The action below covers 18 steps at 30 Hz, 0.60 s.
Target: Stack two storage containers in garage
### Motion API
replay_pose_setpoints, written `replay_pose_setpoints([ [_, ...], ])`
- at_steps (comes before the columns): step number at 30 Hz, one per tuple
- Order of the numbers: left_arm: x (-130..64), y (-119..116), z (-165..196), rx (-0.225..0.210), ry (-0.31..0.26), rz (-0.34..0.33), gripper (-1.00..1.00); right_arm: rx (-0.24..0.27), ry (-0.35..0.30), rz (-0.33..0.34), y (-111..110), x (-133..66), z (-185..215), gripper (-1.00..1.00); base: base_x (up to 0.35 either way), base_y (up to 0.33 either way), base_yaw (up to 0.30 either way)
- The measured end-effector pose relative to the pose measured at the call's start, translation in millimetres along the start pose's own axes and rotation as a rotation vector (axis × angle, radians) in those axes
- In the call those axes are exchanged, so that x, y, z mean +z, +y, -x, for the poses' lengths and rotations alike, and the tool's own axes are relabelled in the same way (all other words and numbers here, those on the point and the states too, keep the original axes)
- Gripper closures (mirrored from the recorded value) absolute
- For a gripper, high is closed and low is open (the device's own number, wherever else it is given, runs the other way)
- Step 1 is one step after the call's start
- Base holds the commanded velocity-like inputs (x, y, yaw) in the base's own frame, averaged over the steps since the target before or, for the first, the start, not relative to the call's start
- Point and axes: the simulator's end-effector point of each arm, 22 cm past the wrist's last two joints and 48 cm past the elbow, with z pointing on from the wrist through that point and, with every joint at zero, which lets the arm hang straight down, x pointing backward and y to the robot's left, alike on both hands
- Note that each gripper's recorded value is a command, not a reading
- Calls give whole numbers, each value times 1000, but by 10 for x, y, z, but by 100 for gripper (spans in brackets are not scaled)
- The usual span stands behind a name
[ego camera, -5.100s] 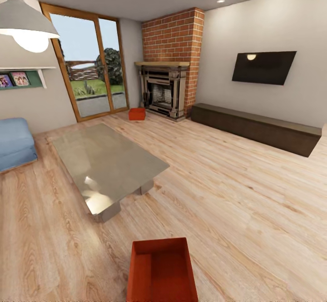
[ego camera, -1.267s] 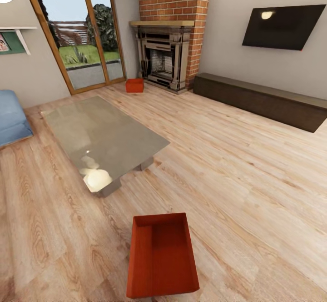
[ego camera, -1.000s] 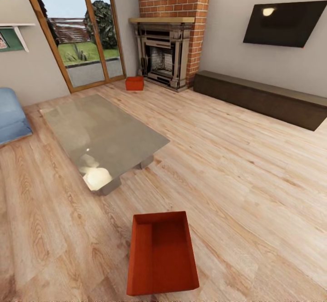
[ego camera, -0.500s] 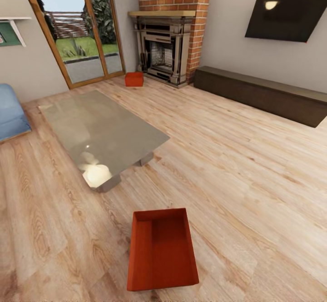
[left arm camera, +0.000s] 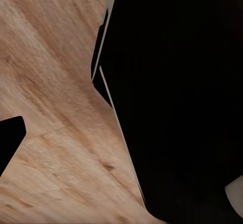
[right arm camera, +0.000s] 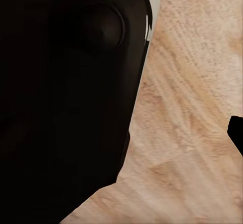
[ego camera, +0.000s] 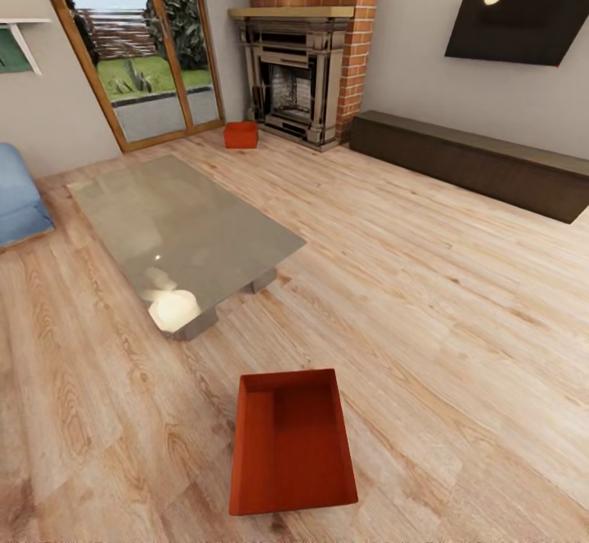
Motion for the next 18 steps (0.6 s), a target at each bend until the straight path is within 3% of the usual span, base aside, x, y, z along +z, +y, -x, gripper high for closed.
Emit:
replay_pose_setpoints([
  [12, 0, 15, -37, 1, 10, 4, -100, 0, 14, 2, 7, 5, -49, -100, 0, 0, 1],
  [18, 0, 16, -38, 0, 10, 4, -100, 2, 12, 0, -2, 5, -44, -100, 0, 0, 151],
])
